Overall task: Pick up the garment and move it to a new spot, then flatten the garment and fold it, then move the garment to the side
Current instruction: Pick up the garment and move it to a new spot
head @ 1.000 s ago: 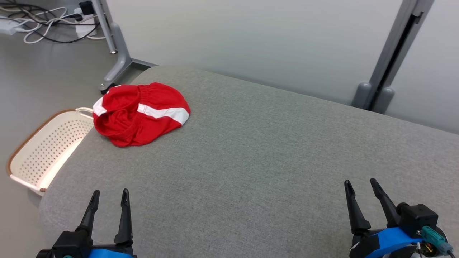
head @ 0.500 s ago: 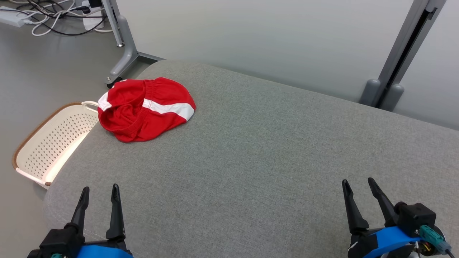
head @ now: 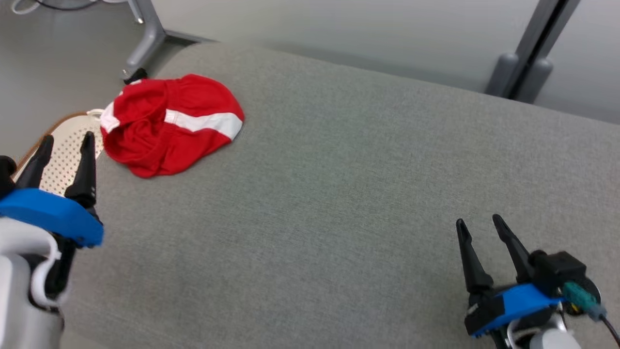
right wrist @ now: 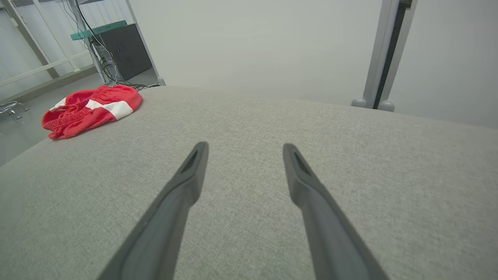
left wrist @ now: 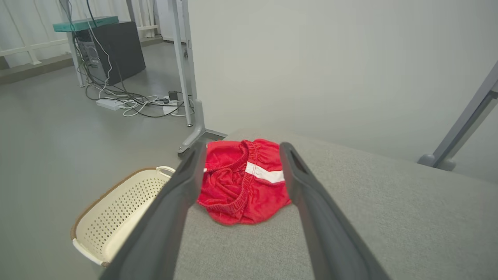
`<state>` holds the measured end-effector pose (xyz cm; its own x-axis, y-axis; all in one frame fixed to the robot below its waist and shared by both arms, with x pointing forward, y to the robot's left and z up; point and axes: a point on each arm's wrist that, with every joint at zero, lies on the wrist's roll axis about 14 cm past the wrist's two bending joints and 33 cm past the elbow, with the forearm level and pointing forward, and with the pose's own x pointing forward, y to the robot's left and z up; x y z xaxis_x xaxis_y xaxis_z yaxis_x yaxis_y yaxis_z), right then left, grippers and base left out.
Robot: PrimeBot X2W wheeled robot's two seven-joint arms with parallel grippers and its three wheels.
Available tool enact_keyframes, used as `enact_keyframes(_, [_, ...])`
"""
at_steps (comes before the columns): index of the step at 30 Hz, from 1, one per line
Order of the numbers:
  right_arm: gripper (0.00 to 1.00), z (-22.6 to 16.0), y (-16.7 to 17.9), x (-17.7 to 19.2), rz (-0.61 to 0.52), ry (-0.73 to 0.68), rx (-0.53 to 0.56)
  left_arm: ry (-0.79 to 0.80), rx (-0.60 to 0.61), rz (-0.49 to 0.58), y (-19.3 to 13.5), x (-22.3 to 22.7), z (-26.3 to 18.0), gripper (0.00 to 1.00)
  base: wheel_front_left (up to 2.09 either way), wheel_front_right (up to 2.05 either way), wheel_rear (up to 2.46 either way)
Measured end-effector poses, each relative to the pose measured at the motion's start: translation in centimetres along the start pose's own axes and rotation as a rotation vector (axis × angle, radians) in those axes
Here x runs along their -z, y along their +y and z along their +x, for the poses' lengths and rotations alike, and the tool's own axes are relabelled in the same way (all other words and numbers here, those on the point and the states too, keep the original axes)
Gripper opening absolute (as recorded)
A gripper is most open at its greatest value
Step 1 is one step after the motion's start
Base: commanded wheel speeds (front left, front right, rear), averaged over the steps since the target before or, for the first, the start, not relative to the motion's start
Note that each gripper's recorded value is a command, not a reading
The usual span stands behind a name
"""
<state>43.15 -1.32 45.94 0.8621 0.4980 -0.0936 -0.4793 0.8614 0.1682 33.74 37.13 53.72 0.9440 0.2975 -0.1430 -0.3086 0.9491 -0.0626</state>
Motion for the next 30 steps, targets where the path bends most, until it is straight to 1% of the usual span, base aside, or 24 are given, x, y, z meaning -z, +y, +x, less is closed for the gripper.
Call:
enact_keyframes(3, [1.00, 0.6, -0.6, 0.6, 0.008, 0.016, 0.007, 0.079, 0.010, 0.034, 0.1, 0.4, 3.3, 1.00, 0.00, 0.00, 0.00])
enact_keyframes(7, [1.00, 1.0, -2.4, 1.9, 0.019, 0.046, 0.041, 0.236, 0.027, 0.052, -0.6, 3.8, 7.5, 1.00, 0.00, 0.00, 0.00])
enact_keyframes(9, [1.00, 1.1, -3.6, 2.3, 0.012, 0.057, 0.058, 0.303, 0.033, 0.018, -1.3, 5.5, 9.3, 1.00, 0.00, 0.00, 0.00])
enact_keyframes(11, [1.00, 1.1, -4.7, 3.1, -0.003, 0.087, 0.071, 0.366, 0.037, 0.009, -1.8, 7.1, 11.0, 1.00, 0.00, 0.00, 0.00])
enact_keyframes(16, [1.00, 1.3, -7.1, 4.6, -0.021, 0.129, 0.103, 0.410, 0.021, 0.045, -2.2, 9.7, 15.5, 1.00, 0.00, 0.00, 0.00])
enact_keyframes(20, [1.00, 1.1, -9.0, 5.6, -0.026, 0.154, 0.141, 0.461, -0.028, 0.075, -1.0, 12.7, 17.9, 1.00, 0.00, 0.00, 0.00])
enact_keyframes(24, [1.00, 1.0, -10.0, 6.3, -0.029, 0.161, 0.163, 0.480, -0.083, 0.089, 0.1, 14.6, 19.4, 1.00, 0.00, 0.00, 0.00])
enact_keyframes(28, [1.00, 0.9, -10.3, 6.5, -0.024, 0.157, 0.174, 0.564, -0.136, 0.071, 0.5, 17.2, 19.5, 1.00, 0.00, 0.00, 0.00])
enact_keyframes(30, [1.00, 1.0, -10.4, 6.6, -0.023, 0.154, 0.176, 0.604, -0.156, 0.023, 0.3, 18.2, 19.6, 1.00, 0.00, 0.00, 0.00])
